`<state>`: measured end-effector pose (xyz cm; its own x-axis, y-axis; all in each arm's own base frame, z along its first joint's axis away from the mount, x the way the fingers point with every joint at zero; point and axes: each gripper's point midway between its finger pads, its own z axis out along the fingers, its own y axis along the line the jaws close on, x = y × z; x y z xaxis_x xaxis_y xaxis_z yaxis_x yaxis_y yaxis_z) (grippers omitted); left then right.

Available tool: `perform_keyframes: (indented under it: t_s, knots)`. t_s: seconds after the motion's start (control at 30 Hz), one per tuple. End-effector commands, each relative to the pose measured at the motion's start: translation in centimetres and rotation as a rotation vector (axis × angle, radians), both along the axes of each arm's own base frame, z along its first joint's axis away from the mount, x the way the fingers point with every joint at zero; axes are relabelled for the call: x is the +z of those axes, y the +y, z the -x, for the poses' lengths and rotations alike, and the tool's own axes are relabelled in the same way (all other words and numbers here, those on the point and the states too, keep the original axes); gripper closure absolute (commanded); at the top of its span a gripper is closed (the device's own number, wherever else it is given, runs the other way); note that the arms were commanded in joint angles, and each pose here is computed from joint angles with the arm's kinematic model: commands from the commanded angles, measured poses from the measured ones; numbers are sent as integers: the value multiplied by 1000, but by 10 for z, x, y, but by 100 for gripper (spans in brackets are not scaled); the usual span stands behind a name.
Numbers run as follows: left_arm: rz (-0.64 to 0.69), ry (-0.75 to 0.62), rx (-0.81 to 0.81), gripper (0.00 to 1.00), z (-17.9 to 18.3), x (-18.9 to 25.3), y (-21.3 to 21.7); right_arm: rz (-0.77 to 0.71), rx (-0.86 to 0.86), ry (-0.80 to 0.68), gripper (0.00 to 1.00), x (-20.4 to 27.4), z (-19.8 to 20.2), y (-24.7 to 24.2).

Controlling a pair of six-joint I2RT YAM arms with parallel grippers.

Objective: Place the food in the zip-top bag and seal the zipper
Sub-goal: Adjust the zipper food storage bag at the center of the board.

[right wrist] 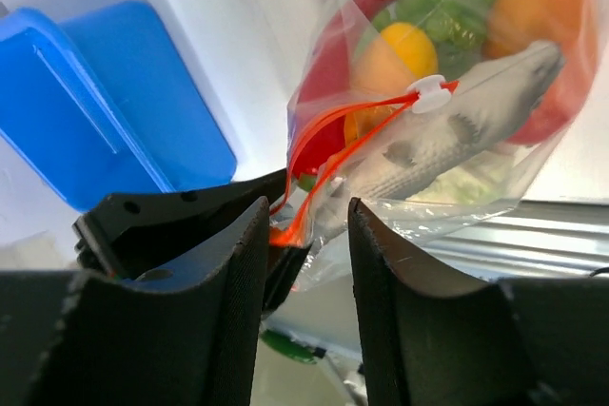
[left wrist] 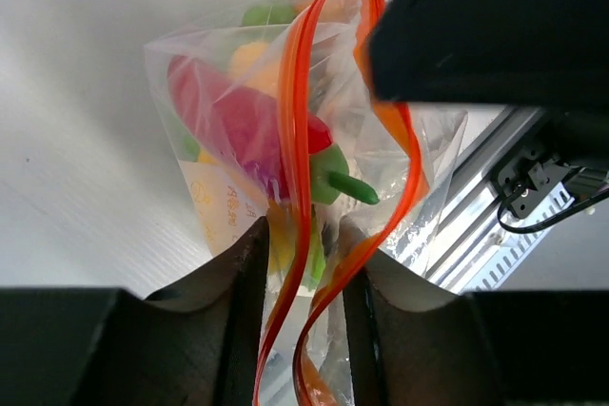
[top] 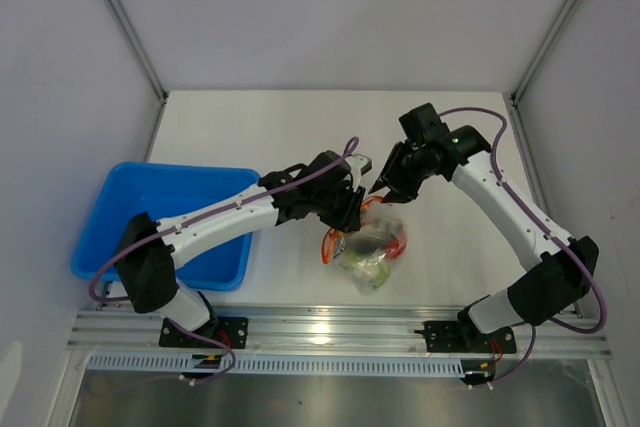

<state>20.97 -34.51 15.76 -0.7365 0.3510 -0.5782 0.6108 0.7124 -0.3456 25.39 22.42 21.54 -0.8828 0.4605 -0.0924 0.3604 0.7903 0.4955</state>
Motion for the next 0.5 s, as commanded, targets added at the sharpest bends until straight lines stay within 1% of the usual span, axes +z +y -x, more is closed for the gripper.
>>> perform_keyframes:
  t_s: [0.0,0.13,0.17,0.3,0.43,0.47]
  knots:
    - [105,-14,-8,63,0,25,-4,38,54,-124,58,30,-15,-12]
    - [121,-18,-10,67,-1,30,-3,102,63,-179,58,48,-26,-25]
    - [123,-16,-12,71,-1,31,-3,127,56,-176,59,47,-27,-30]
    - [141,-17,-17,76,-1,36,-4,138,23,-71,59,30,-20,-43]
    - [158,-20,-25,76,0,41,-6,113,-48,35,58,14,-10,-44]
    - [158,-22,-24,76,0,41,-5,116,-72,59,51,9,-9,-46]
